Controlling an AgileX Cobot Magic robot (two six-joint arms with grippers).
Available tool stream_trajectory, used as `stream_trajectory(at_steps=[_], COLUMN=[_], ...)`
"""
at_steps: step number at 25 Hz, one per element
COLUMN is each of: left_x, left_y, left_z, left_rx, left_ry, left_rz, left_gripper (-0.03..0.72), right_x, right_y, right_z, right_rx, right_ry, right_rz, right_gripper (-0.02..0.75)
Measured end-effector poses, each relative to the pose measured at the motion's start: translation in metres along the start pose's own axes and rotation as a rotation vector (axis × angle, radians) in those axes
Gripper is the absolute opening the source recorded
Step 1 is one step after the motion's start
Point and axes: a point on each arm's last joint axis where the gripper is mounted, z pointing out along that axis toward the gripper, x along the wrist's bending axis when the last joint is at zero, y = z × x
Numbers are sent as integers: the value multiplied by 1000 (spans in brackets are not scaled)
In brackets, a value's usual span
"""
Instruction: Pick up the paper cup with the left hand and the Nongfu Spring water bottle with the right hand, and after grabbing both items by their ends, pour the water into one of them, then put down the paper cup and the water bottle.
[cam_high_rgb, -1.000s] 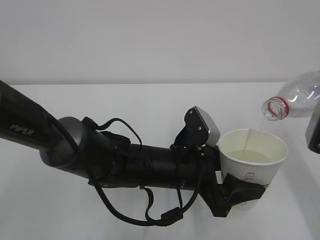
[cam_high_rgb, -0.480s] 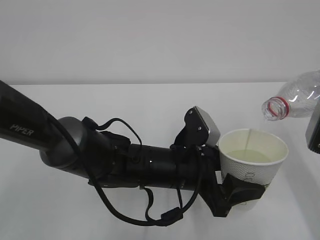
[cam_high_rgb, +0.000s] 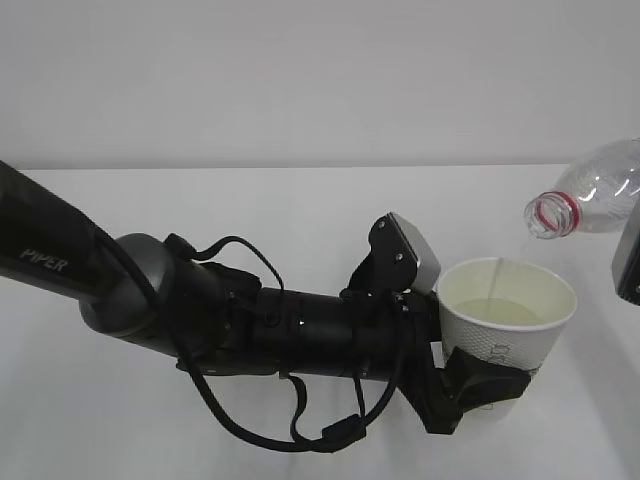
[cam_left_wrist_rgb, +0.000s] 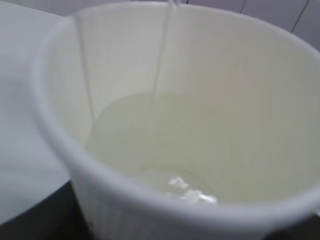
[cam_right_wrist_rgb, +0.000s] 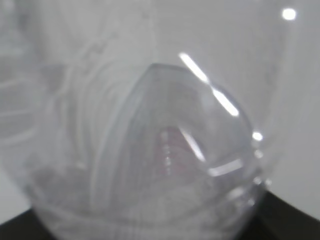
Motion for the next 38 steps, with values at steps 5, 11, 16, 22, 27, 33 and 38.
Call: stream_trajectory(at_steps=[5,11,16,22,27,33,38], left_x=[0,2,4,5,5,5,5], left_y=[0,3,8,6,6,6,6], left_z=[0,0,2,2,2,2,2], left_rx=[-2,-29,-44,-29,-29,-29,-27], left_ry=[2,23,23,35,35,35,37], left_rz=[-2,-29,-19,-21,-21,-21,-21], left_gripper=[510,510,510,510,510,510,510], right_x=[-1,-1,-1,-1,-1,-1,-1], right_y=[0,0,0,0,0,0,0], right_z=[0,0,0,0,0,0,0], right_rx=[0,0,0,0,0,-1,-1], right_ry=[-6,-9,-10,-11,-11,-11,-11], right_rz=[0,0,15,51,88,120,172], right_gripper=[461,461,461,461,461,461,461])
